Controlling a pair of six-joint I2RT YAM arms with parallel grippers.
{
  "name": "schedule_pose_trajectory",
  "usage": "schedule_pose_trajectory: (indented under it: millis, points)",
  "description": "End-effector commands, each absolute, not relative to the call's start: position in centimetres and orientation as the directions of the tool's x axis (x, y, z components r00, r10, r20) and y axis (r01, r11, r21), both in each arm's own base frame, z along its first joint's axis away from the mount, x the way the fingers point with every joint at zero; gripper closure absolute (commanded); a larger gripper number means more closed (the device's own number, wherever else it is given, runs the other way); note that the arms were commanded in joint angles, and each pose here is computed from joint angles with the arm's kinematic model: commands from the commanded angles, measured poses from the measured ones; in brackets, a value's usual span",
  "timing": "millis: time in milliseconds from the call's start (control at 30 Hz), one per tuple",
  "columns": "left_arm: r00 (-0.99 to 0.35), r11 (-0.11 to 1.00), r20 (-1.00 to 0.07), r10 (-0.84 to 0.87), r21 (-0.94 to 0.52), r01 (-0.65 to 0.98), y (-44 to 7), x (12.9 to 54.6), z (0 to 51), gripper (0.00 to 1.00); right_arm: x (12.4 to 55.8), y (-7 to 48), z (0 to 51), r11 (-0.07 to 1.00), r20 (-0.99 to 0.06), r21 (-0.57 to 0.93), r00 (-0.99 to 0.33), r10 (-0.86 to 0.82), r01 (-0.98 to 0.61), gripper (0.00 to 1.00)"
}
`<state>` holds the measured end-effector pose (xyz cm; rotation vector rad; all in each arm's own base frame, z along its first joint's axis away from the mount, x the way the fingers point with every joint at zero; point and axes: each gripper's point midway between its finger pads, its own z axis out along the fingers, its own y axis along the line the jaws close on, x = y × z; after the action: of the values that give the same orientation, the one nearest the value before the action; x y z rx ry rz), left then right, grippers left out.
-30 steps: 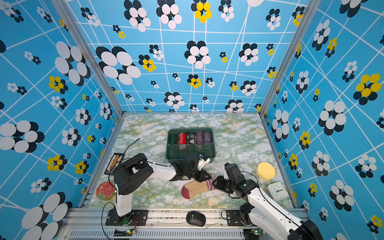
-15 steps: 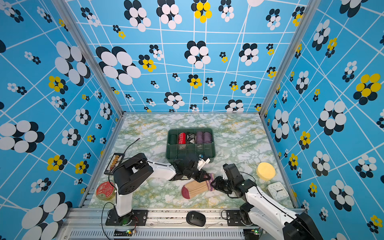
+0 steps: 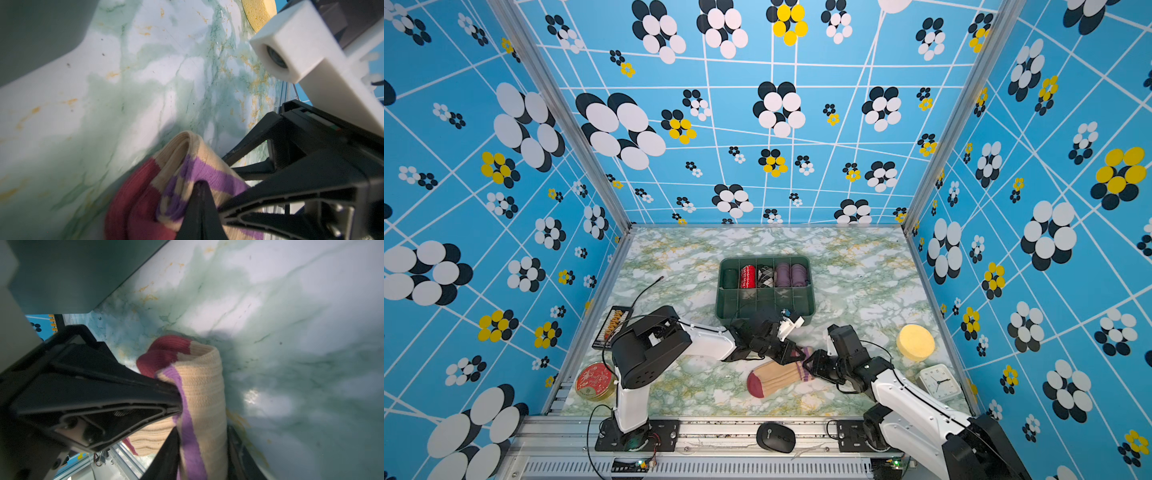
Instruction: Roll the socks
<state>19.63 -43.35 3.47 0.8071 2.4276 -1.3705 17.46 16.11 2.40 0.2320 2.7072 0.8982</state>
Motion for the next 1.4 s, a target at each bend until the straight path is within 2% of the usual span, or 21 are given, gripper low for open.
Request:
schedule_pose_trajectory:
  millis: [0, 167, 400, 700, 767, 800, 967, 1200, 1367]
  points:
    - [-0.868, 0.501, -0.328, 0.373, -0.716, 0.486, -41.4, 18.7, -0.6, 1.0, 16.9, 14.9, 0.8, 0.829, -0.198, 0.551, -0.951, 0.24, 0.095, 0.66]
    - [-0.868, 0.502, -0.326, 0.375, -0.716, 0.485, -41.3, 18.6, -0.7, 1.0, 17.4, 14.9, 1.1, 0.831, -0.219, 0.55, -0.945, 0.243, 0.086, 0.83]
    - [-0.867, 0.509, -0.328, 0.376, -0.709, 0.489, -41.2, 18.6, -0.5, 1.0, 17.7, 14.8, 1.6, 0.83, -0.244, 0.552, -0.936, 0.253, 0.081, 1.0]
    - [-0.837, 0.542, -0.39, 0.384, -0.639, 0.546, -40.5, 19.6, 2.2, 0.99, 17.4, 14.1, 1.6, 0.851, -0.25, 0.518, -0.936, 0.249, 0.088, 1.0]
    - [-0.829, 0.547, -0.407, 0.383, -0.623, 0.559, -40.3, 19.8, 3.2, 0.91, 17.4, 14.0, 1.8, 0.854, -0.255, 0.513, -0.934, 0.249, 0.087, 1.0]
    - [-0.826, 0.548, -0.413, 0.383, -0.618, 0.563, -40.2, 19.8, 3.5, 0.9, 17.4, 13.9, 1.8, 0.856, -0.257, 0.51, -0.934, 0.247, 0.086, 1.0]
    - [-0.822, 0.566, -0.417, 0.389, -0.596, 0.57, -39.1, 19.0, 4.5, 0.92, 17.5, 13.8, 2.0, 0.864, -0.265, 0.497, -0.934, 0.24, 0.081, 1.0]
    - [-0.827, 0.657, -0.405, 0.389, -0.507, 0.557, -36.1, 18.1, 3.0, 0.95, 17.7, 13.9, 2.2, 0.876, -0.276, 0.477, -0.933, 0.229, 0.074, 1.0]
    - [-0.829, 0.681, -0.398, 0.392, -0.481, 0.553, -35.5, 18.3, 2.1, 0.96, 17.8, 14.1, 2.3, 0.884, -0.285, 0.463, -0.932, 0.223, 0.07, 1.0]
